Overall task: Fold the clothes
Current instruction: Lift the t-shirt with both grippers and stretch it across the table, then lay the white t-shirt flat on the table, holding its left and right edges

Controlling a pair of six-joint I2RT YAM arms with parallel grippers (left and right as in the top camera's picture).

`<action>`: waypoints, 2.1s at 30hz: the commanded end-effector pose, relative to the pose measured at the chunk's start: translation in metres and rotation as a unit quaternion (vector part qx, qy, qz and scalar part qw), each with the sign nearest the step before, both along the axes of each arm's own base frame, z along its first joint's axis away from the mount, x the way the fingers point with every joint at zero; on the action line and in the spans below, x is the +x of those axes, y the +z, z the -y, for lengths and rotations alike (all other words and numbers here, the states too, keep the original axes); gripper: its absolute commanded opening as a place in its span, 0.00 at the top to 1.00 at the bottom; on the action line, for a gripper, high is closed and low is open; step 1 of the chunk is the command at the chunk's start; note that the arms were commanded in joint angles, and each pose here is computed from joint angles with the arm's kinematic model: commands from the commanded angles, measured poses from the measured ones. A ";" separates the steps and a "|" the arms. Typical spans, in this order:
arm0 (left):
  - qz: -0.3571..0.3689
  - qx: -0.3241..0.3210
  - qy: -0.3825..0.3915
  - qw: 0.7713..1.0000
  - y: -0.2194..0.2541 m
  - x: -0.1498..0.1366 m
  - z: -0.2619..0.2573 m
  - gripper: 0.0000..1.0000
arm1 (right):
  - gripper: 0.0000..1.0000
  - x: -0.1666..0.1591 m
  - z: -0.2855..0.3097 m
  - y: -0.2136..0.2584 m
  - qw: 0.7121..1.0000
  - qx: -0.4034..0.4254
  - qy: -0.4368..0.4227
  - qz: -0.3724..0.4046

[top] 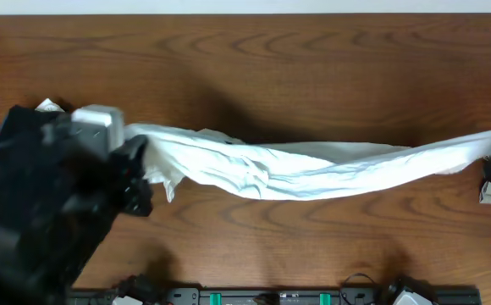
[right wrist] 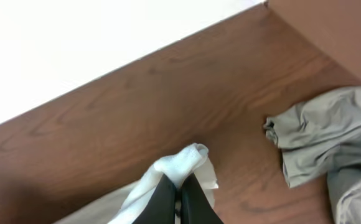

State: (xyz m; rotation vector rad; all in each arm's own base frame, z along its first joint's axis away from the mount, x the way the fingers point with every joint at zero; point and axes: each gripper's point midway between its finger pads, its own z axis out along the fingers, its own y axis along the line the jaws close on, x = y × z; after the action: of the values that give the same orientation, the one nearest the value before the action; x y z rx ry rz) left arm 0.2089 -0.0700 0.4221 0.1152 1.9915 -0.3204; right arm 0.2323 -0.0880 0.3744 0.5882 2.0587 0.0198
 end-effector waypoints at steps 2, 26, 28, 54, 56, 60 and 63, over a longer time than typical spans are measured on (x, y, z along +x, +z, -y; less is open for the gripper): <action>0.021 0.031 0.064 0.997 0.008 0.007 -0.024 0.94 | 0.99 0.011 0.008 0.003 1.000 -0.003 -0.003 -0.011; 0.059 0.004 0.130 0.990 0.000 0.283 -0.014 0.94 | 0.99 0.239 0.043 -0.064 0.991 0.105 0.084 0.016; 0.123 -0.009 0.140 0.982 0.056 0.277 -0.026 0.94 | 0.99 0.239 0.052 -0.017 0.993 0.080 0.064 0.060; -0.492 0.058 0.007 0.868 -0.213 0.124 -0.005 0.94 | 0.99 0.072 0.064 -0.223 0.903 0.064 -0.033 -0.424; -0.529 0.054 0.001 0.847 -0.234 0.109 -0.003 0.94 | 0.99 0.054 0.065 -0.241 0.886 0.056 -0.042 -0.459; -0.588 0.031 -0.022 0.808 -0.265 0.080 0.007 0.94 | 0.99 0.033 0.059 -0.264 0.865 0.072 -0.062 -0.492; -0.628 0.019 -0.043 0.777 -0.281 0.055 0.014 0.94 | 0.99 0.020 0.055 -0.276 0.853 0.080 -0.068 -0.512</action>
State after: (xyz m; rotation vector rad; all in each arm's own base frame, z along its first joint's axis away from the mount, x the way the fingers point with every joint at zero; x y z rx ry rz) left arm 0.2809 -0.0728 0.1463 -0.0336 3.2957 -0.3629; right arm 0.2632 -0.1362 0.1047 0.9232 3.0529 -0.1875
